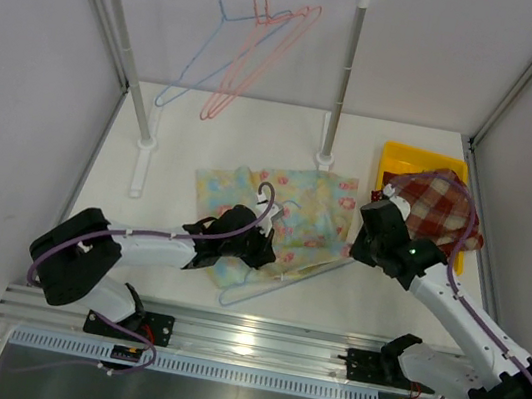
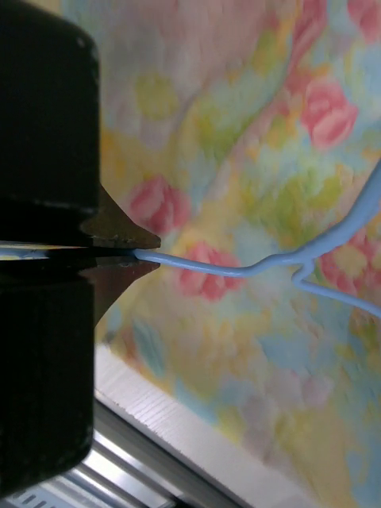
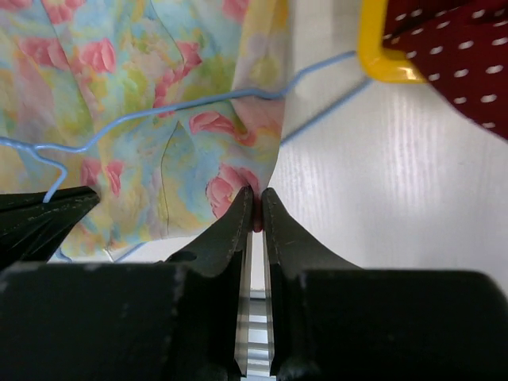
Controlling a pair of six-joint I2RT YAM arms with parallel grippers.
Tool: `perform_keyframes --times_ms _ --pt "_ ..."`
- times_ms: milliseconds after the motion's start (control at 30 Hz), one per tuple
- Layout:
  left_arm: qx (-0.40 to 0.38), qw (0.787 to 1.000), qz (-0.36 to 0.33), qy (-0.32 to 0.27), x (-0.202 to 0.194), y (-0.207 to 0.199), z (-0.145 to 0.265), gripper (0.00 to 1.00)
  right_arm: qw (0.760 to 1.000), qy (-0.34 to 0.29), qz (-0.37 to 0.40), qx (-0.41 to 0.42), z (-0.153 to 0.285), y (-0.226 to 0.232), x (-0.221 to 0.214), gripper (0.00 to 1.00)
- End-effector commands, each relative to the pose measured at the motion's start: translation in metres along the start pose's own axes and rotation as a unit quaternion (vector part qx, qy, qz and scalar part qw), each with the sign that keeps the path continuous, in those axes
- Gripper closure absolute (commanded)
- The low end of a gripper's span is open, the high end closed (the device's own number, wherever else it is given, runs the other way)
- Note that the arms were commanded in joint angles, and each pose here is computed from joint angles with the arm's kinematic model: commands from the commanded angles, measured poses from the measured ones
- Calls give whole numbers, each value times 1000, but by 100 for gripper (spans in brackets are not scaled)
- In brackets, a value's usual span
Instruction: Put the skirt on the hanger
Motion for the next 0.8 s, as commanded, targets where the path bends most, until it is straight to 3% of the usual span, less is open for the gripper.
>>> perform_keyframes --times_ms 0,400,767 --pt "31 999 -5 -21 2 19 1 100 999 -31 -4 -7 23 -14 26 90" --pt "66 997 14 -46 6 42 14 100 998 -29 -42 -39 26 -52 41 90" --pt "87 994 19 -63 21 46 14 100 998 -33 -38 -37 29 -51 62 90"
Point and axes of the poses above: each gripper's point midway between its finger pads, its own z axis back along the fingers, its own y axis along the line the jaws close on, x = y × z, the point moved 5 cm from there along z, back along the fingers, and after that the axes turned 11 degrees about z, right-handed, at the moved point
